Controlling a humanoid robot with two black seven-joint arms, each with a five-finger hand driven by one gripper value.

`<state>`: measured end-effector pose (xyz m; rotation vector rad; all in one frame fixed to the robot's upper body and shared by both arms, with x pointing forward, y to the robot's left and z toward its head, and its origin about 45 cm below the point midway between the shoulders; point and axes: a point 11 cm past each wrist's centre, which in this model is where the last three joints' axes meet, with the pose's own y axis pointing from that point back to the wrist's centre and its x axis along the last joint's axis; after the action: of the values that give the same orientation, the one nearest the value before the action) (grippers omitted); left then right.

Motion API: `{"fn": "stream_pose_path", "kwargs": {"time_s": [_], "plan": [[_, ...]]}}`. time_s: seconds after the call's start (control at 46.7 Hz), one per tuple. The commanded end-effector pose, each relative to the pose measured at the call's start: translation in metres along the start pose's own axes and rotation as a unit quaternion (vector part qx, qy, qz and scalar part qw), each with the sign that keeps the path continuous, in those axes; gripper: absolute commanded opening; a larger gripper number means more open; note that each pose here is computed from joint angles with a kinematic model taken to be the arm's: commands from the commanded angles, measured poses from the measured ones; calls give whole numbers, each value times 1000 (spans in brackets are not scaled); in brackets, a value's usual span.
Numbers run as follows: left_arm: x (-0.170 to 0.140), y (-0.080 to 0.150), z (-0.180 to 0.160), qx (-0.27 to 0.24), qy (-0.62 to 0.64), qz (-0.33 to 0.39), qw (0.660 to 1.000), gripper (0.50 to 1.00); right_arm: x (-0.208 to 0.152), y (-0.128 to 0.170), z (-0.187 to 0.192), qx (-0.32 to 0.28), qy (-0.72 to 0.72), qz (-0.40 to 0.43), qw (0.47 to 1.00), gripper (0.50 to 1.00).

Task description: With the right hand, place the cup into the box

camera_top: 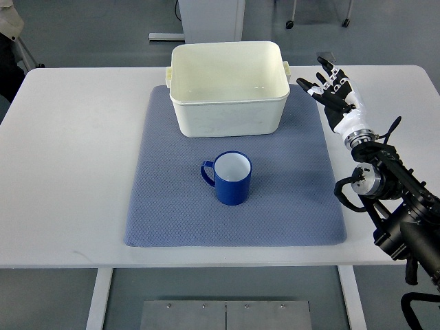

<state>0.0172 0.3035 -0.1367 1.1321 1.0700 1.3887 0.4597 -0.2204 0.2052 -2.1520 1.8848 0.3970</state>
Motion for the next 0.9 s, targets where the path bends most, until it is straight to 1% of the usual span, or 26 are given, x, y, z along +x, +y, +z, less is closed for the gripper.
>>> {"fn": "stream_pose_path", "kwargs": {"time_s": [0.0,0.321,0.599,0.771,0.878], "plan": [[0,0,0,0,0,0,1000,1000,0,0,0,-1,0,1,1000,1000],[0,0,0,0,0,0,1000,1000,-1,-1,-1,2,-2,-2,1000,1000],[0,0,0,0,0,0,1000,1000,-5,-10,-24,21,12,-18,1000,1000],[0,0,0,0,0,0,1000,1000,-19,-13,-39,36,15,-44,998,1000],[0,0,0,0,0,0,1000,1000,-33,-9,-46,40,25,-90,995,1000]]}}
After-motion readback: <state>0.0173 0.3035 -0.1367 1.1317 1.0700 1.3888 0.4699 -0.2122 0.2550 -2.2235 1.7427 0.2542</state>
